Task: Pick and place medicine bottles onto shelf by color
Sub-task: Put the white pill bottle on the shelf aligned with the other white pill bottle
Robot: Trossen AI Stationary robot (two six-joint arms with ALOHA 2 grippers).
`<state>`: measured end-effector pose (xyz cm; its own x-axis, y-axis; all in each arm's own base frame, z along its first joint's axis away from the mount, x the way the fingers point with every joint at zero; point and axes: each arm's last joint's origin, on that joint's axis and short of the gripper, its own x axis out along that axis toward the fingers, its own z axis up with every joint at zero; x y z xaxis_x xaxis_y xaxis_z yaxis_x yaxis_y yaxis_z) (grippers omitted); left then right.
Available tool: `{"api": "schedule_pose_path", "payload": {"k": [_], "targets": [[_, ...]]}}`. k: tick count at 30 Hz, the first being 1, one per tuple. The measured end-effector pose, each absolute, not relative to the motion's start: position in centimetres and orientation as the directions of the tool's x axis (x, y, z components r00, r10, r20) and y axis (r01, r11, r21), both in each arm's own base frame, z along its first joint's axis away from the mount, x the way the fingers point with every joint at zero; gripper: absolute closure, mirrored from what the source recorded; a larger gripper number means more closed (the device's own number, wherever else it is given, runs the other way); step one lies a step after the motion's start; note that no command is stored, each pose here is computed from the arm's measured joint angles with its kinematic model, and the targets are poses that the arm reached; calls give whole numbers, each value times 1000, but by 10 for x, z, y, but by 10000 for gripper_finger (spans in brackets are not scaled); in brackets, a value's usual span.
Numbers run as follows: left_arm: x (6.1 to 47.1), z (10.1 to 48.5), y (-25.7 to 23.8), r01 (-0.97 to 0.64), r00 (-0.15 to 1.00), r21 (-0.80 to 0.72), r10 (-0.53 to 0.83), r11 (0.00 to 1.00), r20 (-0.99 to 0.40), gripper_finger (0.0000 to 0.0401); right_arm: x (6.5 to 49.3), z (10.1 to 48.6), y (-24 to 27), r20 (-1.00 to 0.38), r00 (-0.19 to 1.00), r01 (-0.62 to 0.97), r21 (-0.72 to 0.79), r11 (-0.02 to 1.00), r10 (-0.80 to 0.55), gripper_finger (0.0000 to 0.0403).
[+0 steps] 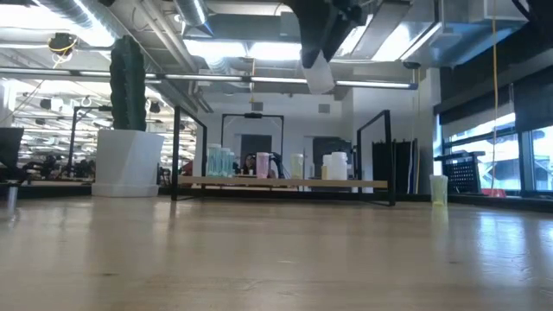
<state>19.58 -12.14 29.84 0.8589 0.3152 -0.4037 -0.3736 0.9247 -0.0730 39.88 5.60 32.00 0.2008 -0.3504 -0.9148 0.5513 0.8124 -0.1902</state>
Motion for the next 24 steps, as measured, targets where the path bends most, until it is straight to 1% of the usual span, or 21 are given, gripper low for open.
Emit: {"api": "schedule_pose_path", "payload": {"k": [7, 15, 21, 24], "targets": [[199, 298, -116, -394, 848, -68, 333, 917, -413, 203, 403, 323, 55, -902, 253, 523, -176, 834, -349, 248], [199, 297, -115, -397, 844, -64, 337, 916, -417, 203, 393, 343, 51, -888, 317, 540, -120, 833, -334, 247], [199, 298, -115, -397, 847, -75, 334, 915, -414, 203, 385, 357, 52, -900, 359, 521, -28, 853, -249, 246], [200, 299, -116, -395, 851, -80, 331, 915, -408, 203, 374, 370, 51, -895, 376, 520, -11, 854, -241, 246]]}}
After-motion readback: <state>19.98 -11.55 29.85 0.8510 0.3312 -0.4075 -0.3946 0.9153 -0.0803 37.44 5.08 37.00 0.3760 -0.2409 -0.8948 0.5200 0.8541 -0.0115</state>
